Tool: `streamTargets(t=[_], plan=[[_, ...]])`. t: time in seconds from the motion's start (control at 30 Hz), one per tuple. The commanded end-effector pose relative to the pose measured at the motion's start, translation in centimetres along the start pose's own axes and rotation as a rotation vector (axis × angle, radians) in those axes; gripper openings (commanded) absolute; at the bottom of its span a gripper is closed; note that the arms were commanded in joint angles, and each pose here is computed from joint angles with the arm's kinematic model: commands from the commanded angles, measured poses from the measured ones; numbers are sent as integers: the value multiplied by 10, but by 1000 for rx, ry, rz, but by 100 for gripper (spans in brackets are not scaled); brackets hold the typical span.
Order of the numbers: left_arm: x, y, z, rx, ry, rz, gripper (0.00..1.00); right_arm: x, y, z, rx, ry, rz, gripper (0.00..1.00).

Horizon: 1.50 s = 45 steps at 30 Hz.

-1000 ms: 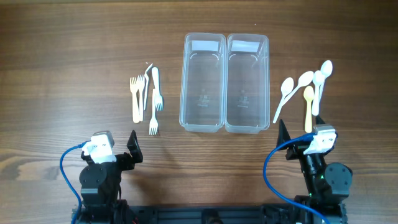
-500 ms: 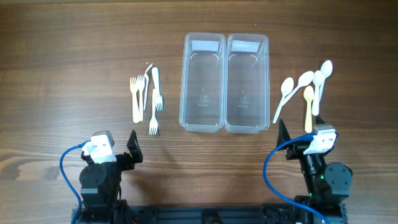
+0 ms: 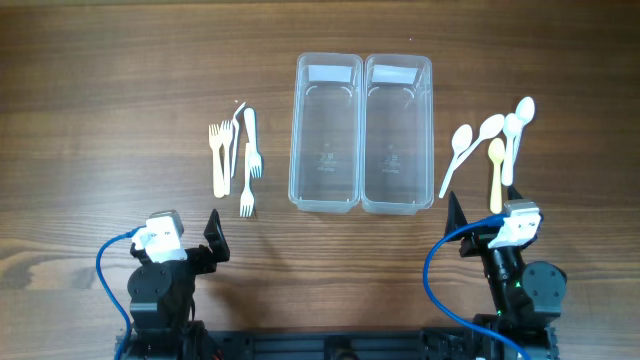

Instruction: Pack container

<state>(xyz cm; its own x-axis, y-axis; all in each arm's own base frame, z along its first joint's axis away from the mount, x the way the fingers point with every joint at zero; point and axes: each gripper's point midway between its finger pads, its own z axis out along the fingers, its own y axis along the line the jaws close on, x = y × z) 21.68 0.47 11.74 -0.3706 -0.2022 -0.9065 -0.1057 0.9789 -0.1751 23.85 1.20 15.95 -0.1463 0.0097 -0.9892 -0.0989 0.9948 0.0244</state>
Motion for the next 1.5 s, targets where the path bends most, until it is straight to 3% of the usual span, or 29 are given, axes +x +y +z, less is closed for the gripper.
streamTargets(t=[0.0, 0.07, 0.23, 0.3, 0.57, 1.07, 1.27, 1.47], plan=[[3, 3, 1, -14, 0, -1, 100, -4, -3, -1, 17, -15, 2, 100], [3, 2, 1, -9, 1, -2, 100, -4, -2, -1, 13, -15, 5, 100], [-10, -32, -3, 186, -27, -57, 100, -20, 18, -3, -110, -72, 198, 100], [-19, -34, -9, 191, -36, -128, 99, -28, 24, -5, -145, -88, 197, 100], [-59, -41, -26, 173, 10, -131, 99, -68, 23, -4, -138, -50, 223, 100], [-109, -53, 37, 76, 382, -110, 100, -99, -12, 103, -36, 499, 145, 100], [-92, -50, 60, 47, 511, -92, 100, -82, -55, 140, 43, 639, 210, 100], [-79, -48, 65, 38, 566, -77, 100, -51, -59, 144, 48, 737, 259, 100]])
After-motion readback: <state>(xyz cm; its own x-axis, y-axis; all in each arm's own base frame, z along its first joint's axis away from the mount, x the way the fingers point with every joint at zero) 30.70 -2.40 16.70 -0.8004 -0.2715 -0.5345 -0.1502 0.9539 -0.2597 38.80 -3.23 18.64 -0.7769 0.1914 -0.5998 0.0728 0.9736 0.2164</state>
